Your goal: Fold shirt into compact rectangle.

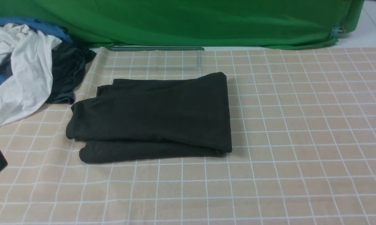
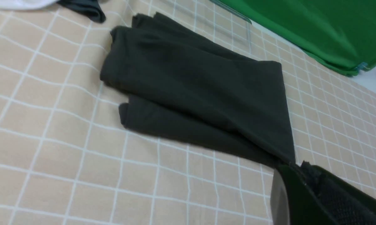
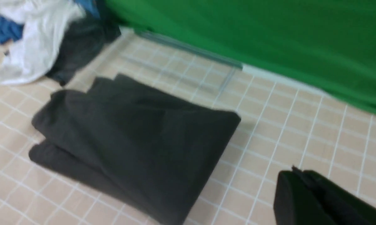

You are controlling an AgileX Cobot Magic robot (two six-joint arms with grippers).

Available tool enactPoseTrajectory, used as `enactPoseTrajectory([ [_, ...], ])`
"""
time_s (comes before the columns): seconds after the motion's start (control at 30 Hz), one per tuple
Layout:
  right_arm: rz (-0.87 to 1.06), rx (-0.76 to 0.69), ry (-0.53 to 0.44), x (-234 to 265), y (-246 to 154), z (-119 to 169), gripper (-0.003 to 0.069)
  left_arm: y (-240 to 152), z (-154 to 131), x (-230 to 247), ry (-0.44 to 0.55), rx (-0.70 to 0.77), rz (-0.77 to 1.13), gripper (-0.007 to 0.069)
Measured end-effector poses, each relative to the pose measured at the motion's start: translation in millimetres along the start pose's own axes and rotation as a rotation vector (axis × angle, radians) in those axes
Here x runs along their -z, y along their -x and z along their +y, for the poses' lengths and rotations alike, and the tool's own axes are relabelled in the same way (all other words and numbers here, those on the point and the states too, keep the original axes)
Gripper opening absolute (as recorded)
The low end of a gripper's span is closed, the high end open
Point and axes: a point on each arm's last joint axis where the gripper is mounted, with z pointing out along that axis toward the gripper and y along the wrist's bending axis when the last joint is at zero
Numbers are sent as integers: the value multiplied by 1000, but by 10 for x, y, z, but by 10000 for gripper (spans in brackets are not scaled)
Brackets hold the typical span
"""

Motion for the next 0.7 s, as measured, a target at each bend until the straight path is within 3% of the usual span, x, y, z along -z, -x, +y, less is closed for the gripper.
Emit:
enactPoseTrajectory([
  [0.3,309,-186,-45,-1159,-107,-568,35,-65,-9,7,-13,34,63,13],
  [0.43,370,-236,-27,-1568,-186,-666,62,-80,-4,8,-7,35,80,13],
  [0.53,382,-301,14,-1887,-251,-691,173,-85,0,2,-6,34,82,13],
  [0.6,398,-355,42,-2173,-345,-720,322,-89,2,1,-6,32,82,13],
  [0.7,421,-406,85,-2442,-456,-732,471,-89,2,1,-6,32,82,13],
])
